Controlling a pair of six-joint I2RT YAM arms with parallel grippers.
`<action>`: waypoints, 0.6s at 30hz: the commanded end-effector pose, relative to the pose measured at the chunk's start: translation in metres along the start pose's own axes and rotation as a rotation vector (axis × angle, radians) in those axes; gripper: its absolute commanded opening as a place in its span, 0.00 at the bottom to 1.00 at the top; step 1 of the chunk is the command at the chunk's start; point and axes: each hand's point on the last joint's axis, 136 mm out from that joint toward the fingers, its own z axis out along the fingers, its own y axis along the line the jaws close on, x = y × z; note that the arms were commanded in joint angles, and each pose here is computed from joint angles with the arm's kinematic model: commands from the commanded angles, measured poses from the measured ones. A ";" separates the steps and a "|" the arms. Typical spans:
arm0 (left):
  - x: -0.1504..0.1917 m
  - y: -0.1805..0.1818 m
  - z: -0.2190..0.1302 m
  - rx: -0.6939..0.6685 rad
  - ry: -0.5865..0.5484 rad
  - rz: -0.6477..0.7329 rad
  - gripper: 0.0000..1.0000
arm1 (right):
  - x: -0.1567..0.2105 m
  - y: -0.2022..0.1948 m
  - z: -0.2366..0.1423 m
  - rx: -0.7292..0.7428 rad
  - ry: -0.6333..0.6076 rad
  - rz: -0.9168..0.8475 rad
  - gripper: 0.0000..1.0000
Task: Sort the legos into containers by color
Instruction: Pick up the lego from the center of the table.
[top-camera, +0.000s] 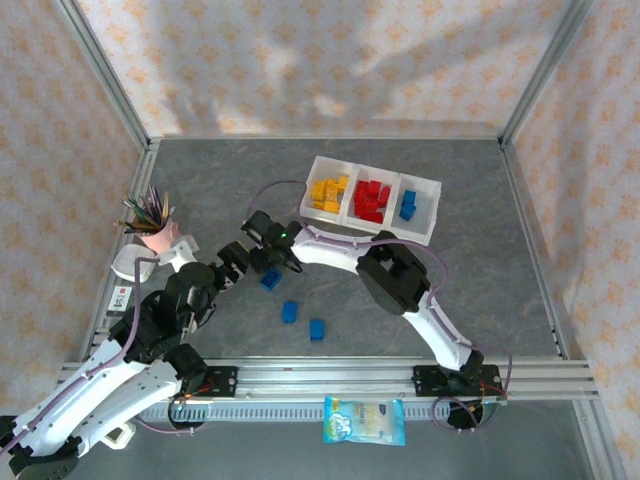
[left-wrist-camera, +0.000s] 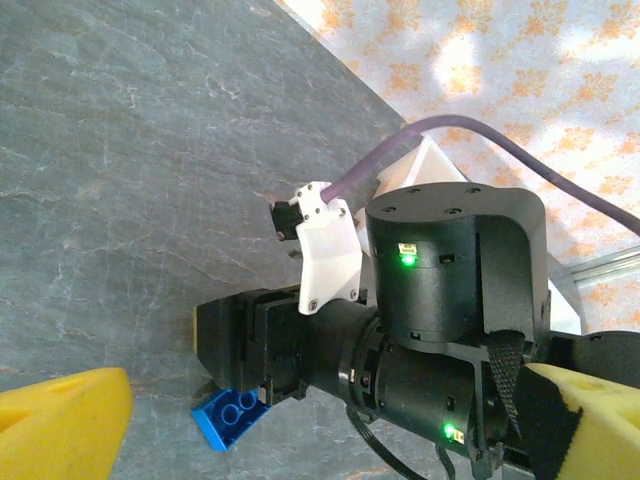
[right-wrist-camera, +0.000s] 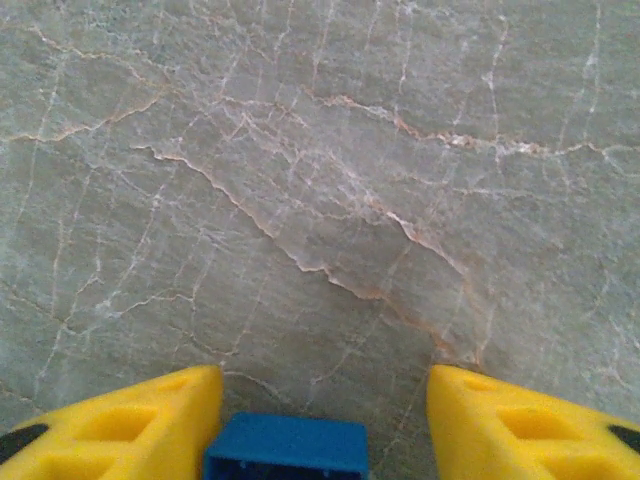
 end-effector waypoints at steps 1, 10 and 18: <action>-0.003 0.007 0.001 -0.035 -0.019 0.009 0.99 | 0.003 -0.005 0.005 0.033 0.019 -0.006 0.47; 0.000 -0.001 0.005 -0.017 0.003 0.024 0.99 | -0.010 -0.007 -0.015 0.043 -0.019 0.030 0.28; 0.004 -0.035 0.016 0.074 0.039 0.079 0.99 | -0.032 -0.049 -0.081 0.046 -0.127 0.214 0.25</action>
